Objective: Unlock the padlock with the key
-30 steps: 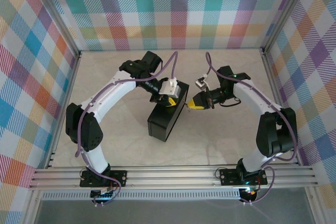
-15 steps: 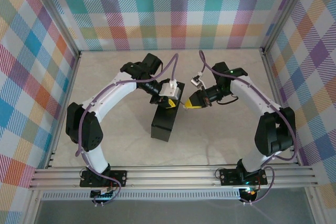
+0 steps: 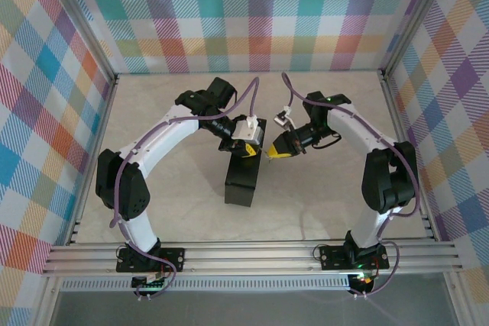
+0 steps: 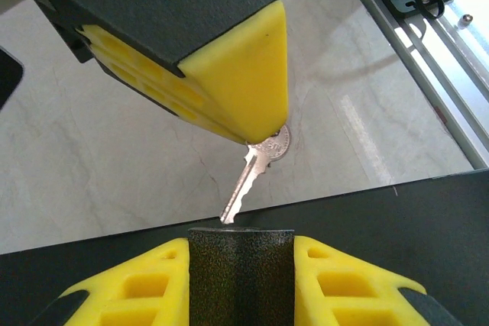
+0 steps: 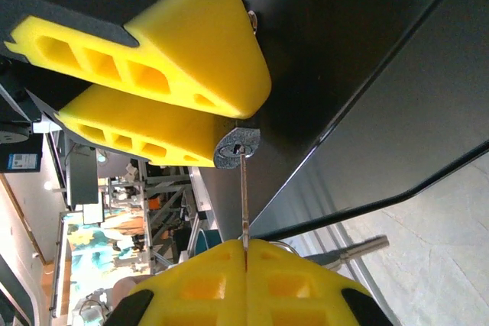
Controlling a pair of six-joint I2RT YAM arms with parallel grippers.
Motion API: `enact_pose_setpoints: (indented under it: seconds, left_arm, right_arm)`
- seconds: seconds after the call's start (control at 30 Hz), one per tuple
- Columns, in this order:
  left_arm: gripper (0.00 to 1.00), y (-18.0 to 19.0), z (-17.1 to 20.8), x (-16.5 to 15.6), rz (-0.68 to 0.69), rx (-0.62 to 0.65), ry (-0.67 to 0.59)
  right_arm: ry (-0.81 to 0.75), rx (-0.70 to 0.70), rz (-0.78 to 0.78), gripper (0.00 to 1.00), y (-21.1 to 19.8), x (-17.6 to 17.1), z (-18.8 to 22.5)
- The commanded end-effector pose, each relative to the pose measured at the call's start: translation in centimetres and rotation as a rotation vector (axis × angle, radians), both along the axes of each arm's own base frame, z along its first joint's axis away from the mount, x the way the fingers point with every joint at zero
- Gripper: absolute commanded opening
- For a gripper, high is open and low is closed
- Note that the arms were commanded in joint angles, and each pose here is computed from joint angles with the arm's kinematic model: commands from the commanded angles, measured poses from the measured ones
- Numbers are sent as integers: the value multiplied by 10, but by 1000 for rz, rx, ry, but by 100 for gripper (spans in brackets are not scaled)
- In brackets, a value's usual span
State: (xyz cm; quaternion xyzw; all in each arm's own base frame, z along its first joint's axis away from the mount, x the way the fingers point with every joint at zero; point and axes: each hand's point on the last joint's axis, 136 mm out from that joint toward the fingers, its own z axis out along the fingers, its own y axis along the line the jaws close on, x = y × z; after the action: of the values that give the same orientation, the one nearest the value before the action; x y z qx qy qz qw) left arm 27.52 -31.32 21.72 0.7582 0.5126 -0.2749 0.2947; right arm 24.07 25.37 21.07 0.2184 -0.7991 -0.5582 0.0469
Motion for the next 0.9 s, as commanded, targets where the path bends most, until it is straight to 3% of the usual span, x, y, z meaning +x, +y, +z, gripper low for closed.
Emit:
enact_pose_setpoints:
  seconds: [0.0,0.87]
  left_arm:
    - [21,-5,30,-8,-28,-96,-39]
    - [21,-4,36,-17,-38,-129,-64]
  right_arm:
    - [-35,56,29,4,6,-3,14]
    - [24,103,42,3,15,-1,8]
